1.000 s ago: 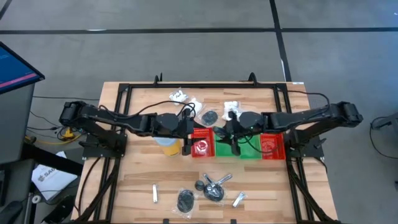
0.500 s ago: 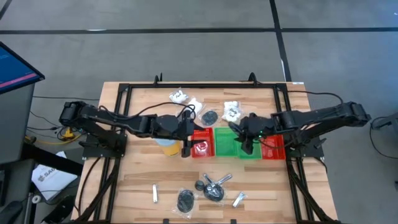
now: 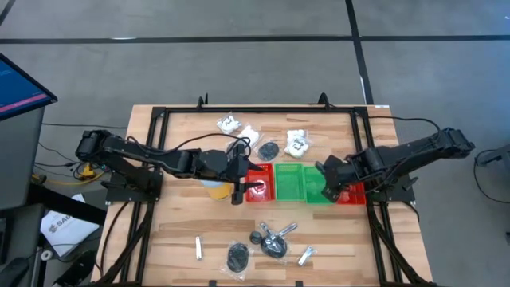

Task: Pick & Place Travel size toiletries
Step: Put the black deodorant into the right red bin

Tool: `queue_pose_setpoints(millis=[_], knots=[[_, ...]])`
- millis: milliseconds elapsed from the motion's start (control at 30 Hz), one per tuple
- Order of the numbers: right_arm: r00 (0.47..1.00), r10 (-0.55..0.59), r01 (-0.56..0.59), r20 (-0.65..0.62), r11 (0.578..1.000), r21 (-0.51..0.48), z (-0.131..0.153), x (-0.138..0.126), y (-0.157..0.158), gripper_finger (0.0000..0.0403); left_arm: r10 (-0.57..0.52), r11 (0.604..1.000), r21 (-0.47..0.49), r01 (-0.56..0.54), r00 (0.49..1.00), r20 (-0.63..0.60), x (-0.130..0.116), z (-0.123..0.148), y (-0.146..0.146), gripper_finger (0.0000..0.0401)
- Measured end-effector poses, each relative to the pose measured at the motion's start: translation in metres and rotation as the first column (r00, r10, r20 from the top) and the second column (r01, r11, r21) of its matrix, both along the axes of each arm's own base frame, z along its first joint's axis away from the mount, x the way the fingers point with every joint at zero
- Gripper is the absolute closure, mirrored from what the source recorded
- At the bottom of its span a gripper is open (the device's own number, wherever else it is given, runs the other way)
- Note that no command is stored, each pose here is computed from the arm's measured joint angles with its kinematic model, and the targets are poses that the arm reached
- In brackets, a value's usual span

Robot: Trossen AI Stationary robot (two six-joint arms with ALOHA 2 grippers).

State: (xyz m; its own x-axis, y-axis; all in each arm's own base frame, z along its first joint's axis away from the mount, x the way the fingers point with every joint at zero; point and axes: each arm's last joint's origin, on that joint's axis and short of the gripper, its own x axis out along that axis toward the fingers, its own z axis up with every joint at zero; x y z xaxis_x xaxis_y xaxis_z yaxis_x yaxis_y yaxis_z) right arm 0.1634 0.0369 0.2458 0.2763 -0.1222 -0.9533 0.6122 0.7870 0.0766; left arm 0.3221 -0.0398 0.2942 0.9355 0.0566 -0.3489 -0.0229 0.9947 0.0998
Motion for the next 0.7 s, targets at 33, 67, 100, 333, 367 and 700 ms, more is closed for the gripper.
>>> queue_pose_setpoints(millis=[33, 67, 100, 333, 367, 700], knots=[[1.0, -0.018, 0.018, -0.023, 1.0, 0.0, -0.001, -0.003, 0.001, 0.0238, 0.0, 1.0, 0.0, 0.0, 1.0, 0.0, 0.0, 0.0, 0.0, 0.0197], [0.998, -0.033, 0.032, -0.044, 0.999, -0.002, -0.001, -0.005, 0.001, 0.0238, 0.0, 1.0, 0.0, 0.0, 1.0, 0.0, 0.0, 0.0, 0.0, 0.0197], [0.997, -0.049, 0.049, -0.067, 0.999, -0.005, -0.002, -0.008, 0.002, 0.0238, 0.0, 1.0, 0.0, 0.0, 1.0, 0.0, 0.0, 0.0, 0.0, 0.0197], [0.97, -0.154, 0.15, -0.186, 0.988, -0.038, -0.003, -0.024, 0.005, 0.0238, 0.001, 1.0, 0.001, -0.001, 1.0, -0.001, 0.0, 0.0, 0.0, 0.0197], [0.966, -0.168, 0.162, -0.196, 0.986, -0.042, -0.003, -0.026, 0.005, 0.0238, 0.001, 1.0, 0.001, -0.001, 1.0, -0.001, 0.0, 0.0, 0.0, 0.0197], [0.923, -0.263, 0.257, -0.28, 0.965, -0.059, -0.03, -0.041, 0.014, 0.0238, 0.004, 1.0, 0.002, -0.004, 1.0, -0.001, 0.0, 0.0, 0.0, 0.0197]])
